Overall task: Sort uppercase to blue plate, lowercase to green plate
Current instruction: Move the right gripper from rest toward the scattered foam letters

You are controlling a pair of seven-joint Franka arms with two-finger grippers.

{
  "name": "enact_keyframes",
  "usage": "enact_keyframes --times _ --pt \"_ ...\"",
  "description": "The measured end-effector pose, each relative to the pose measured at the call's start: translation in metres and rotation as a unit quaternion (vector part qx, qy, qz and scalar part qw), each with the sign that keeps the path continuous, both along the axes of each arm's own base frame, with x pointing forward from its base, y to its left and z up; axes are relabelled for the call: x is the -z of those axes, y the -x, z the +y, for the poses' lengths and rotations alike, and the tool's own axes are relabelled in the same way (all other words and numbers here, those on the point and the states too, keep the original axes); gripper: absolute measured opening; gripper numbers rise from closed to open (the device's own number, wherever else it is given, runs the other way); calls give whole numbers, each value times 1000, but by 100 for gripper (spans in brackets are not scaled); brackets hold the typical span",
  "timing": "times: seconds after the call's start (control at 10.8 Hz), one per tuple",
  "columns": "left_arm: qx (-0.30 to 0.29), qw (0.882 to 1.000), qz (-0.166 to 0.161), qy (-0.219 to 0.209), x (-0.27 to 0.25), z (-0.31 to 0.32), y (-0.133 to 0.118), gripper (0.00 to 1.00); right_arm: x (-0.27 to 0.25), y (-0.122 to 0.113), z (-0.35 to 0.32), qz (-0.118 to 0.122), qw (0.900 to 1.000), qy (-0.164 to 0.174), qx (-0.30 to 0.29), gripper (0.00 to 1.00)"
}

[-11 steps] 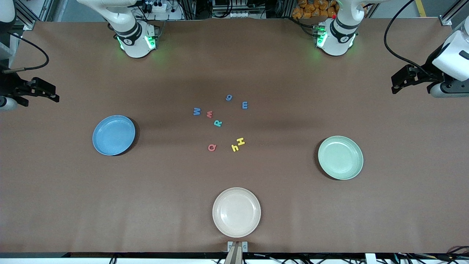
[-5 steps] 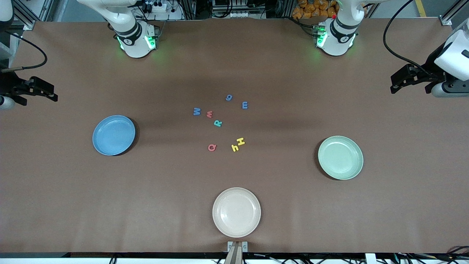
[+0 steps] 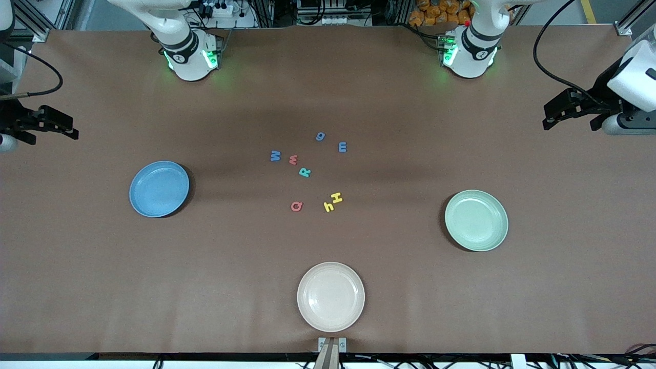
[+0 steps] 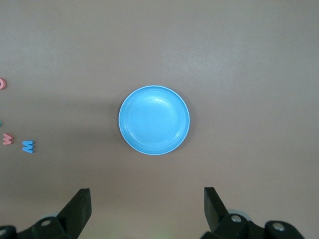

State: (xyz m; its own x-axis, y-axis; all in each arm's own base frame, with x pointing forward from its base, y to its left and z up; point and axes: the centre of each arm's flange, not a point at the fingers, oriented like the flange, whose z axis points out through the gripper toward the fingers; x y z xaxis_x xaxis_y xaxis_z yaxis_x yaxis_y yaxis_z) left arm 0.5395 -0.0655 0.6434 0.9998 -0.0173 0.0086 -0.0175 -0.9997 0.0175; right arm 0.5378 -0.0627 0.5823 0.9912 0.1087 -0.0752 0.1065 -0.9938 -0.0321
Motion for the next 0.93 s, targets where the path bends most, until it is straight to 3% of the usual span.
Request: enact_keyframes --times 0.28,0.93 --pt "0 1000 -8 0 -8 0 4 100 0 -1 30 6 1000 3 5 100" --pt "-1 1000 -14 0 -15 1 8 100 0 8 146 14 997 9 78 100"
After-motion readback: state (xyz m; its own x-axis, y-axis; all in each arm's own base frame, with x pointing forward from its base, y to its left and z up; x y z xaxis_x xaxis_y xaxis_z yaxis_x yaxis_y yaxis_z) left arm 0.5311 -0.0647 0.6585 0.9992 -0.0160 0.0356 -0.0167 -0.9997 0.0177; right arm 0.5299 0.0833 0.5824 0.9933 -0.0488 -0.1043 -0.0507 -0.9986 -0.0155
